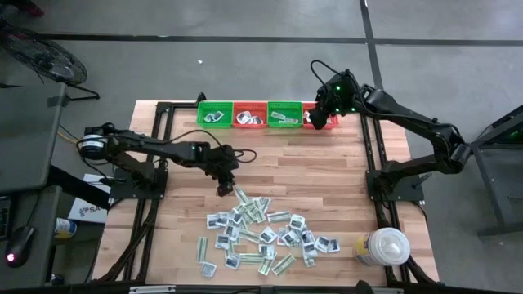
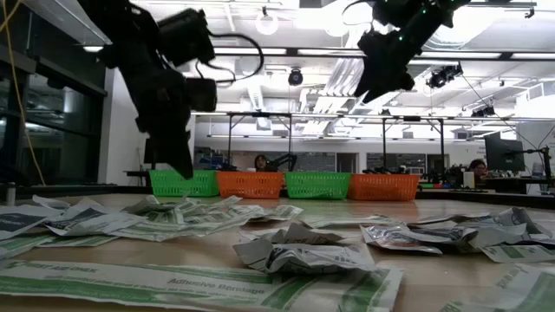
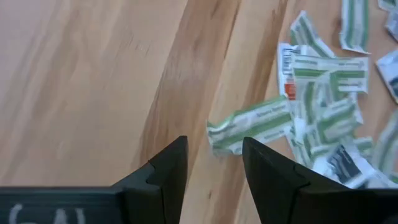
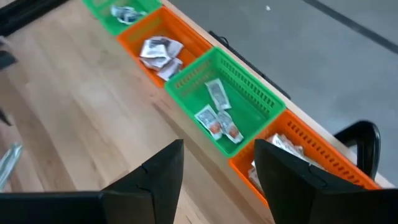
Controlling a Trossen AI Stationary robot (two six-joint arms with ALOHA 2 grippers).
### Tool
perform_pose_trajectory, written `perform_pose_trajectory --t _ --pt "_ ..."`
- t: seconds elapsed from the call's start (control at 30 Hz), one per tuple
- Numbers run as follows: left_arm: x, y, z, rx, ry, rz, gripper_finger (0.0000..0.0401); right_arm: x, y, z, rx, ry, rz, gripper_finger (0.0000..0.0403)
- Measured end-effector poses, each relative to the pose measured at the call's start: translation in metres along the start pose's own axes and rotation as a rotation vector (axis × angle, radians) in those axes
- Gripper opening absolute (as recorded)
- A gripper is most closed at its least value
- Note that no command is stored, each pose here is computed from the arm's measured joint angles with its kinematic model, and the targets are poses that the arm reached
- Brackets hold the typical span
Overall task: Pick & Place First Aid Supplies
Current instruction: Put the green bandage pack in the right orange bin
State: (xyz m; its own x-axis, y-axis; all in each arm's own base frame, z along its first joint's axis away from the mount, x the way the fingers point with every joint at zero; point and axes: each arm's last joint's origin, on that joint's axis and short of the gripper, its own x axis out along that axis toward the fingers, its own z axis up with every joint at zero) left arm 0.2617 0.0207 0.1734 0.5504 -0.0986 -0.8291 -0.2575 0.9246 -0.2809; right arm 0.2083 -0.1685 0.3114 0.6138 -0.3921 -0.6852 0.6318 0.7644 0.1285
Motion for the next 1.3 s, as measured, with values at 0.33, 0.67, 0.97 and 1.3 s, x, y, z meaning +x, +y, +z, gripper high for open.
perform_pose_trajectory --t 0.33,0.67,0.97,1.3 --pt "0.025 0.003 -0.003 -0.058 0.071 -0.05 0.0152 -0.004 0.013 -0.001 -0.101 -0.003 0.111 0.0188" --pt "0.038 0.005 -0.006 -0.093 0.115 -0.075 0.0152 -0.004 0.021 -0.002 -0.144 0.001 0.143 0.0188" --pt "0.04 0.005 -0.005 -0.121 0.113 -0.108 0.0152 -0.004 0.025 -0.003 -0.161 0.006 0.164 0.0188" --pt "0.042 -0.005 -0.007 -0.142 0.115 -0.137 0.0149 -0.004 0.025 -0.004 -0.183 0.01 0.167 0.0188"
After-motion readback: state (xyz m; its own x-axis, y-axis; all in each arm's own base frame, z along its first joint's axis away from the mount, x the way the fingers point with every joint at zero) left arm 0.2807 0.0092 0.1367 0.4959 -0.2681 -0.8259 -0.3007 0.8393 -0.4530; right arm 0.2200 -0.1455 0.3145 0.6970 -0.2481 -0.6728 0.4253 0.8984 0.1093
